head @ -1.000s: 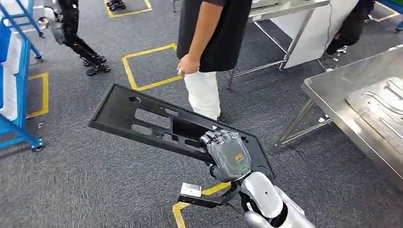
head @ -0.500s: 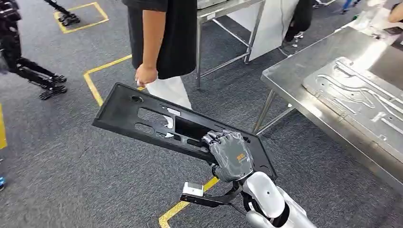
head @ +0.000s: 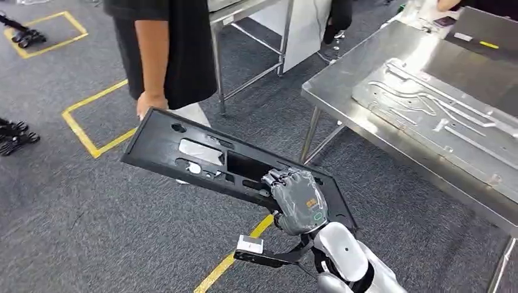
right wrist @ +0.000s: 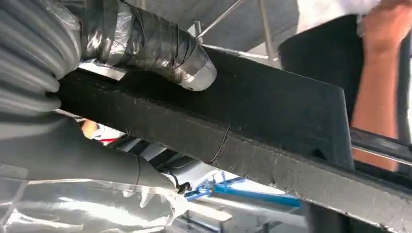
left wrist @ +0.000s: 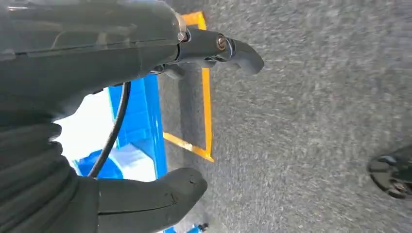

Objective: Take the parts from the cabinet and place them on the table.

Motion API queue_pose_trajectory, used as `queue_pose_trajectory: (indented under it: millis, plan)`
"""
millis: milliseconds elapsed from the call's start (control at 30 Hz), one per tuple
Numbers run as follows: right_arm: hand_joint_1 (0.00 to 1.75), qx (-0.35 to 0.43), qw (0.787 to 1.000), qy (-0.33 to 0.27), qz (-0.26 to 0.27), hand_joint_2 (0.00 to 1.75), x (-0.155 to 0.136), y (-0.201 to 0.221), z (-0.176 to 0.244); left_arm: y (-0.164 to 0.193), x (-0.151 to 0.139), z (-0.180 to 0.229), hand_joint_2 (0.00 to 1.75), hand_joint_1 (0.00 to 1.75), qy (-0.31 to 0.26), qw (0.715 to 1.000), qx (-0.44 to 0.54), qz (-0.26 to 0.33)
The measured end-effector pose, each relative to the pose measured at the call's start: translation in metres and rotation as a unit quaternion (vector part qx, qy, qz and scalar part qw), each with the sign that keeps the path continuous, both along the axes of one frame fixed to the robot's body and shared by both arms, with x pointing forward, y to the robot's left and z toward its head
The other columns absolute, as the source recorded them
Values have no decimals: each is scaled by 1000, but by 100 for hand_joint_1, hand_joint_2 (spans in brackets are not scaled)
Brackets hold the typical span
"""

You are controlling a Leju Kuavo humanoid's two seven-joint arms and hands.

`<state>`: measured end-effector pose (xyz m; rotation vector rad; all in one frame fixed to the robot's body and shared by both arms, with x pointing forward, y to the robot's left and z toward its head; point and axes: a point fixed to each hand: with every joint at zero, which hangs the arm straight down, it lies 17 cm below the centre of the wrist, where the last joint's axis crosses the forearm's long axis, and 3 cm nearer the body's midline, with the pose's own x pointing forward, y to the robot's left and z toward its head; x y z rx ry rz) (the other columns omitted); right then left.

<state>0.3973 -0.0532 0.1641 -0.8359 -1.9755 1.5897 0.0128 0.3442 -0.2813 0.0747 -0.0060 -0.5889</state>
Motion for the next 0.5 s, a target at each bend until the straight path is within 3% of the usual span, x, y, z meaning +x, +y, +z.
queue_pose_trajectory:
  millis: [200, 500]
  plan:
    - [175, -1, 1000, -4, 4, 175, 3, 0, 6, -1, 7, 0, 175, 0, -6, 1000, -1, 5]
    - [175, -3, 1000, -6, 7, 175, 6, 2, 9, 0, -4, 0, 175, 0, 1, 1000, 0, 7]
